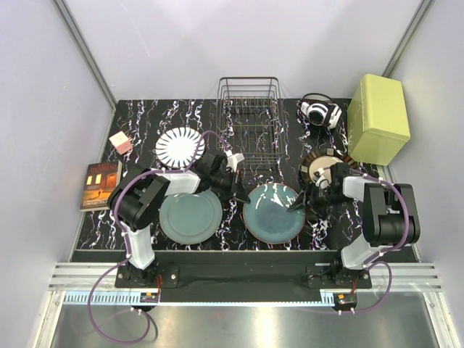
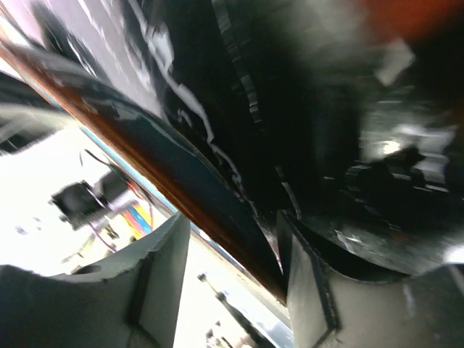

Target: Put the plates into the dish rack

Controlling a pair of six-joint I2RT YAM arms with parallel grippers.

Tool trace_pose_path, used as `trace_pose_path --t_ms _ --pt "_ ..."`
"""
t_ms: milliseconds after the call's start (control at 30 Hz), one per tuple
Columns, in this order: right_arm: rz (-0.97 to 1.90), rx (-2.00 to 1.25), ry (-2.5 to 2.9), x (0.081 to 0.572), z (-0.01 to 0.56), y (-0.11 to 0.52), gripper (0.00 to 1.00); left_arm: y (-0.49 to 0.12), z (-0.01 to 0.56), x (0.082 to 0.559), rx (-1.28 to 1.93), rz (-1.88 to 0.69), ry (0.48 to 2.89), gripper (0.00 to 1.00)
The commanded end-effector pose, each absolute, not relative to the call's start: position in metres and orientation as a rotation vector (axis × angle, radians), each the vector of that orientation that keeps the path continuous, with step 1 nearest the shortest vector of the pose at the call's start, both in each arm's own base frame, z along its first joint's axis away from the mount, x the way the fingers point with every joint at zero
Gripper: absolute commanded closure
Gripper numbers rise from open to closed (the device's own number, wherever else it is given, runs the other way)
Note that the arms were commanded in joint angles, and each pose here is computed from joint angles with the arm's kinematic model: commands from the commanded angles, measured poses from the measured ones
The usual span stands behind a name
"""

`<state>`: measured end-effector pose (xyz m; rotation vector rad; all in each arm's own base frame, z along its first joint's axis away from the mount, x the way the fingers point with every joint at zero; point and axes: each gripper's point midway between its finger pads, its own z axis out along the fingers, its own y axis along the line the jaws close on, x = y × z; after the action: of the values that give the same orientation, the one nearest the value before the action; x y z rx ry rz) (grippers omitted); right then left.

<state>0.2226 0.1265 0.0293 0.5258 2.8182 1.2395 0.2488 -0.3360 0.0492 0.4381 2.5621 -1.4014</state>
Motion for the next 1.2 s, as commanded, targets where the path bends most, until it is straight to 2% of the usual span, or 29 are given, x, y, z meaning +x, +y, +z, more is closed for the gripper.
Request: trace_pose_path --t_ms 0,200,300,400,433,467,767,1033,1067,1100,1133,1167 --pt "1.680 0.128 2.631 0.220 0.092 0.184 0.49 -0.364 0.088 0.233 0.472 -1.756 2.440 1.00" --pt "1.654 0.023 2.569 0.218 0.111 0.187 0.58 -0.363 0.101 0.224 0.508 -1.833 2.397 1.00" --pt "1.645 -0.007 2.543 0.217 0.117 0.188 0.68 -0.364 0.101 0.223 0.510 -1.836 2.398 1.00" --pt "1.644 -0.038 2.511 0.217 0.125 0.188 0.85 -0.367 0.102 0.221 0.524 -1.836 2.400 1.00" --pt "1.642 -0.052 2.500 0.217 0.128 0.188 0.99 -0.367 0.103 0.221 0.528 -1.836 2.397 1.00" --pt "1.636 -0.057 2.495 0.217 0.129 0.188 1.00 -0.369 0.103 0.220 0.534 -1.838 2.404 1.00" --pt "1.591 -0.211 2.366 0.215 0.171 0.188 1.00 -0.376 0.118 0.215 0.668 -1.795 2.361 1.00" --pt "1.552 -0.208 2.347 0.213 0.174 0.186 1.00 -0.372 0.133 0.210 0.751 -1.769 2.305 1.00" --pt "1.552 -0.214 2.342 0.212 0.174 0.186 0.87 -0.372 0.135 0.210 0.757 -1.774 2.299 1.00" --pt "1.547 -0.214 2.341 0.212 0.174 0.186 0.57 -0.372 0.138 0.209 0.772 -1.773 2.282 1.00" --pt "1.545 -0.212 2.338 0.213 0.175 0.186 0.51 -0.372 0.140 0.210 0.777 -1.773 2.270 1.00" --pt "1.547 -0.221 2.326 0.213 0.176 0.186 0.50 -0.372 0.141 0.209 0.781 -1.779 2.265 1.00"
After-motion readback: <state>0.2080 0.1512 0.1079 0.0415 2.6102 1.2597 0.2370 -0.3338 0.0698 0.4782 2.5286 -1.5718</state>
